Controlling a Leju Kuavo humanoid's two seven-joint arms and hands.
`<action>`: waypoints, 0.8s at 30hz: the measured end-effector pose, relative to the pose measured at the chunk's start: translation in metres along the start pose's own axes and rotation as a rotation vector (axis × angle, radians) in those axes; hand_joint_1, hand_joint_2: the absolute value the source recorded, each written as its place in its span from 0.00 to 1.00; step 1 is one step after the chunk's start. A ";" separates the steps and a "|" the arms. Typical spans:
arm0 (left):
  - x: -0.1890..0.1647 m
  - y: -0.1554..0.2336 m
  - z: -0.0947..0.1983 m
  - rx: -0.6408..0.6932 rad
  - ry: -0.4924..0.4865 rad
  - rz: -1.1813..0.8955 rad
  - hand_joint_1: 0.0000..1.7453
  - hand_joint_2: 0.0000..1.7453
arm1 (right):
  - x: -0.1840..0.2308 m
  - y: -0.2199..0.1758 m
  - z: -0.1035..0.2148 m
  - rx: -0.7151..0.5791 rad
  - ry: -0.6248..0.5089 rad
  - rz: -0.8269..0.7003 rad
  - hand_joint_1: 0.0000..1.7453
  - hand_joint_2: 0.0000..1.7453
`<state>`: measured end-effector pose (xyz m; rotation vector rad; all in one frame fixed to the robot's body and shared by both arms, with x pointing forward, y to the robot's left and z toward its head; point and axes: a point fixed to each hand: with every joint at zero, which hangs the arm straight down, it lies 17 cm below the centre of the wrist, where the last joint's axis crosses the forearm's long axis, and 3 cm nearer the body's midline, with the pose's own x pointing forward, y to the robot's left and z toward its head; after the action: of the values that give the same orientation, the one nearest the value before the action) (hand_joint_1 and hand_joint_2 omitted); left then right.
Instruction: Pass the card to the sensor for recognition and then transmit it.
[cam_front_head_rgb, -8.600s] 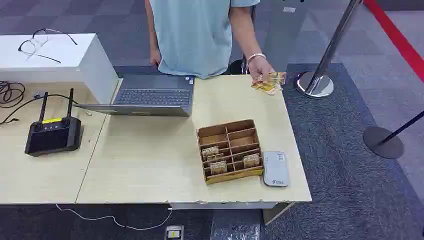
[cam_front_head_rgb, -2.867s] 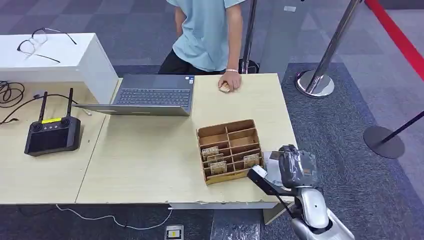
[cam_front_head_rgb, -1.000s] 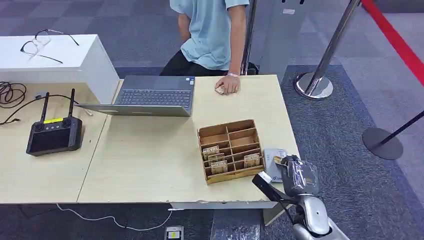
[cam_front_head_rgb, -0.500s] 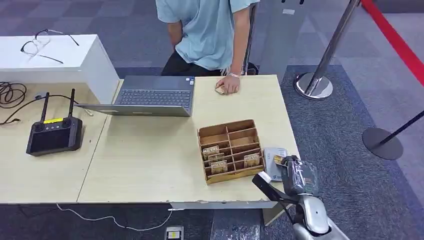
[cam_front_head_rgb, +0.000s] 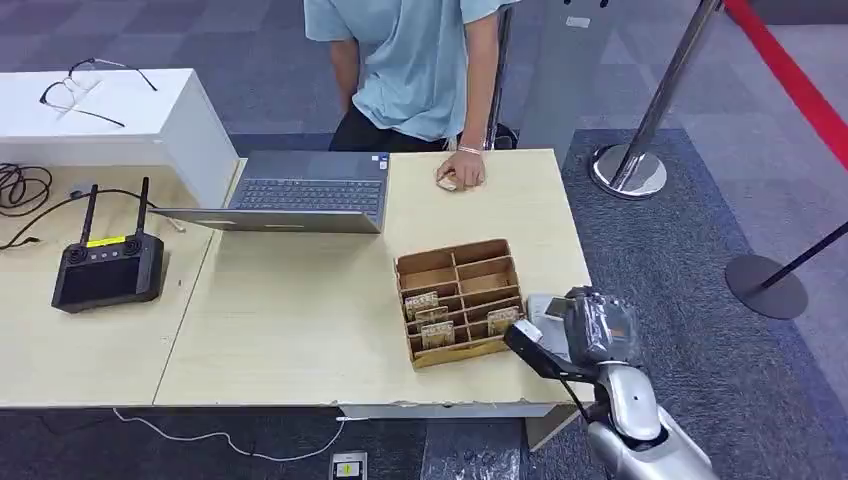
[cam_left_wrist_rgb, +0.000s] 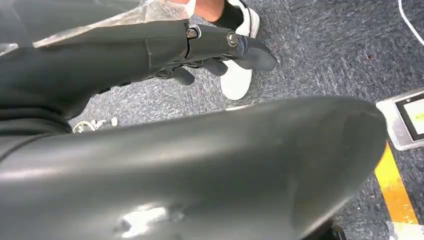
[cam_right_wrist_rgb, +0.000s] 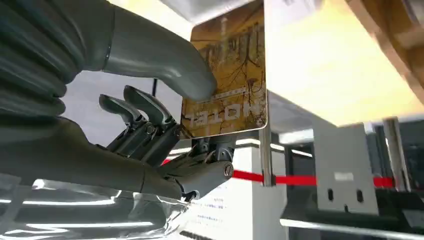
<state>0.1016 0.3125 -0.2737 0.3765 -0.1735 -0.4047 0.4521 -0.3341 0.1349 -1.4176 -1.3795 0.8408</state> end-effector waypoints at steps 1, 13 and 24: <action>0.000 -0.001 0.000 -0.003 0.000 -0.001 0.00 0.00 | 0.003 -0.006 -0.004 -0.013 -0.007 -0.001 1.00 1.00; 0.002 -0.001 0.000 -0.009 -0.015 -0.028 0.00 0.00 | 0.053 -0.088 -0.051 -0.183 -0.103 -0.019 1.00 1.00; 0.002 0.000 0.000 -0.009 -0.022 -0.045 0.00 0.00 | 0.101 -0.134 -0.068 -0.260 -0.189 -0.078 1.00 1.00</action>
<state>0.1033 0.3115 -0.2739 0.3680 -0.1847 -0.4539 0.4843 -0.2577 0.2959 -1.4975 -1.7276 0.7823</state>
